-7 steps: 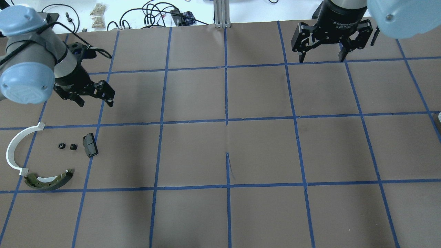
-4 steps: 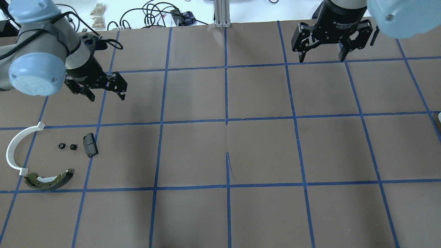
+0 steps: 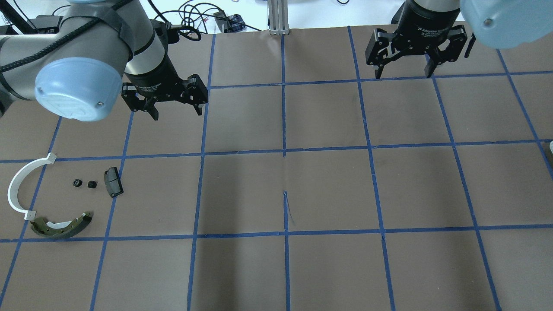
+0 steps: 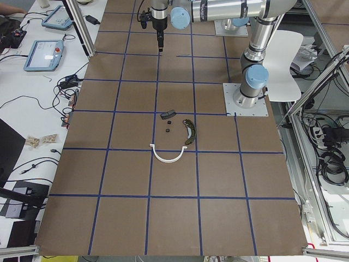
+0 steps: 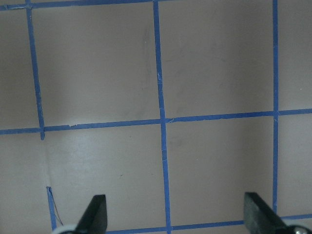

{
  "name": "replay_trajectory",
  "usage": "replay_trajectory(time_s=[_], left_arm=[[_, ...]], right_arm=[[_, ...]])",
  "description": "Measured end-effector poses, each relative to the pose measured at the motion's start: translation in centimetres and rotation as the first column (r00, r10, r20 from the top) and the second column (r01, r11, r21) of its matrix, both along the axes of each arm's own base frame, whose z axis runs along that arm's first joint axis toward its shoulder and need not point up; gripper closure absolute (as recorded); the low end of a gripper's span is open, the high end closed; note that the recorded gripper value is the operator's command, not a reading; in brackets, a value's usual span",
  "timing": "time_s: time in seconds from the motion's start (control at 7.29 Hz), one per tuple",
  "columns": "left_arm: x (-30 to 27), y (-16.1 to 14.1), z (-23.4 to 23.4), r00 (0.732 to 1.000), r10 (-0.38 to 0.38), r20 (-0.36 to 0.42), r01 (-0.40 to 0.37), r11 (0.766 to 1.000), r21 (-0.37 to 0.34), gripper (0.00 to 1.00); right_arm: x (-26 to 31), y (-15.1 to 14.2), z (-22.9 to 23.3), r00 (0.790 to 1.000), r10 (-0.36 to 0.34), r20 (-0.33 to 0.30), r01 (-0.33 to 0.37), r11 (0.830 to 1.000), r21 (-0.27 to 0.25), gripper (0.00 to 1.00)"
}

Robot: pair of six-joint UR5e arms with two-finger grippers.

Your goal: Place bearing gear from tray to pile

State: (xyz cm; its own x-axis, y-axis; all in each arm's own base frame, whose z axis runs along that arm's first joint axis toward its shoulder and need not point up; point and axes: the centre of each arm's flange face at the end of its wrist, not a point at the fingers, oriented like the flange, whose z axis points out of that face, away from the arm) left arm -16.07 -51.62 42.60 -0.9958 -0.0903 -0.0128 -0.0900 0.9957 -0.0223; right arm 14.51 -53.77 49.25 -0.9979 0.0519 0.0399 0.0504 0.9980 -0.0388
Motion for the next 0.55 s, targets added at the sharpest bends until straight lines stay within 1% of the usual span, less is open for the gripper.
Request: replay_trajectory(time_s=[0.27, 0.55], left_arm=[[0.5, 1.2, 1.4, 1.000, 0.000, 0.003, 0.000, 1.000, 0.018, 0.00], [0.7, 2.2, 2.7, 1.000, 0.001, 0.006, -0.001, 1.000, 0.012, 0.00]], right_arm=[[0.0, 0.0, 0.0, 1.000, 0.000, 0.000, 0.000, 1.000, 0.001, 0.00], [0.0, 0.0, 0.0, 1.000, 0.000, 0.000, 0.000, 1.000, 0.001, 0.00]])
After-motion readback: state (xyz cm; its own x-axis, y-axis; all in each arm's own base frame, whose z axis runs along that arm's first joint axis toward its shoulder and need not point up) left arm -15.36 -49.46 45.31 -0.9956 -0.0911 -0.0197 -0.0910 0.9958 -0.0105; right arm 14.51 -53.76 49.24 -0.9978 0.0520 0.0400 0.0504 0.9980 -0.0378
